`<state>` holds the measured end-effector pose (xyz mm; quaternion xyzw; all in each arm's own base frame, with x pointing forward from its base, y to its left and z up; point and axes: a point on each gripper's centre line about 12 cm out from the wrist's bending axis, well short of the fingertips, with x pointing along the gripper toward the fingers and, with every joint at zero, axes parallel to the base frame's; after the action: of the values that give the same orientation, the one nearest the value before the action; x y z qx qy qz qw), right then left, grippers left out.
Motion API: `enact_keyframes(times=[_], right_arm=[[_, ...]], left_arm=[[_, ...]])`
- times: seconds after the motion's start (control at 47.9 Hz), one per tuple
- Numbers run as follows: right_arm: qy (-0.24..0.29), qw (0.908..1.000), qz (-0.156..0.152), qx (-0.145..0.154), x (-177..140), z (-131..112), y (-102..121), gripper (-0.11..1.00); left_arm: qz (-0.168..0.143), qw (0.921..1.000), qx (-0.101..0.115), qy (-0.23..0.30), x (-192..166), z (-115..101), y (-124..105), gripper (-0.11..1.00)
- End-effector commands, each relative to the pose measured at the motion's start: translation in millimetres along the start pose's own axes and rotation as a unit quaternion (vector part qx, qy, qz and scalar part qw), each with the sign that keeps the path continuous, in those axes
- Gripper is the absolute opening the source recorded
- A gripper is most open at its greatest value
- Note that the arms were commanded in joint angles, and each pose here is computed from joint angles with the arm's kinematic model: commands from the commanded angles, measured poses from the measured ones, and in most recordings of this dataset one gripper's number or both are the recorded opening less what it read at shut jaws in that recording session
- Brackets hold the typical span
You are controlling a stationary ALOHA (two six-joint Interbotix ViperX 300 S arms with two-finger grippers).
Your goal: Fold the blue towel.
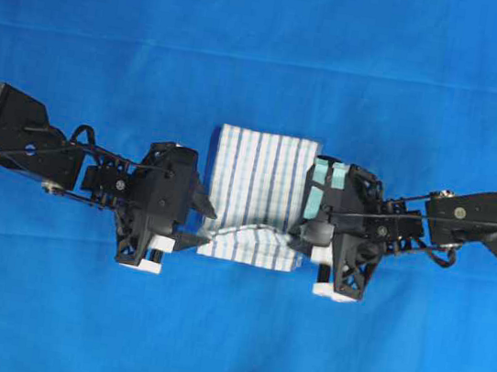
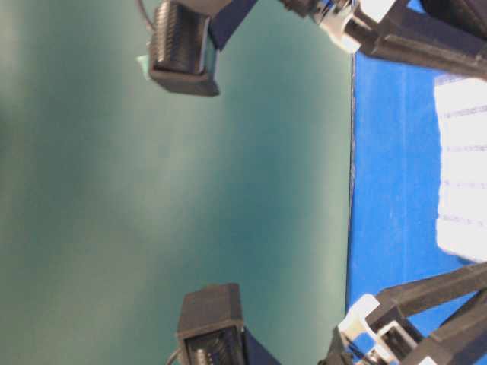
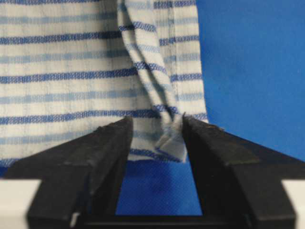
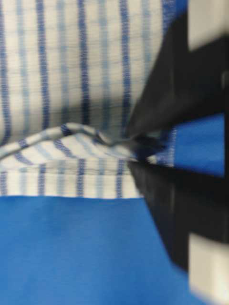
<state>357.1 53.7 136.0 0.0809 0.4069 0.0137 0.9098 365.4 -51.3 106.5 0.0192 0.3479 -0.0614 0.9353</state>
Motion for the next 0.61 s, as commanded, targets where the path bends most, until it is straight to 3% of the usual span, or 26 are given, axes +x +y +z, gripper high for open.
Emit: enact_keyframes(times=[0.0, 0.084, 0.251, 0.438, 0.585], right_arm=[[-0.023, 0.9997, 0.009, -0.005, -14, 20, 10, 0.47], [-0.022, 0.9997, 0.005, -0.009, -25, 25, 11, 0.64], [-0.031, 0.9995, 0.0, -0.011, -59, 33, 11, 0.56], [-0.066, 0.9974, -0.004, -0.029, -105, 38, 8, 0.57], [-0.112, 0.9928, -0.002, -0.044, -141, 35, 4, 0.57]], left_arm=[[0.0, 0.9998, 0.001, -0.021, -15, 20, 0, 0.43], [-0.001, 0.9998, 0.002, -0.021, -28, 27, 0, 0.5], [-0.002, 0.9994, 0.006, -0.035, -65, 44, 0, 0.61], [-0.001, 0.9964, 0.005, -0.085, -117, 56, 2, 0.61], [0.003, 0.9898, 0.003, -0.142, -161, 55, 4, 0.61]])
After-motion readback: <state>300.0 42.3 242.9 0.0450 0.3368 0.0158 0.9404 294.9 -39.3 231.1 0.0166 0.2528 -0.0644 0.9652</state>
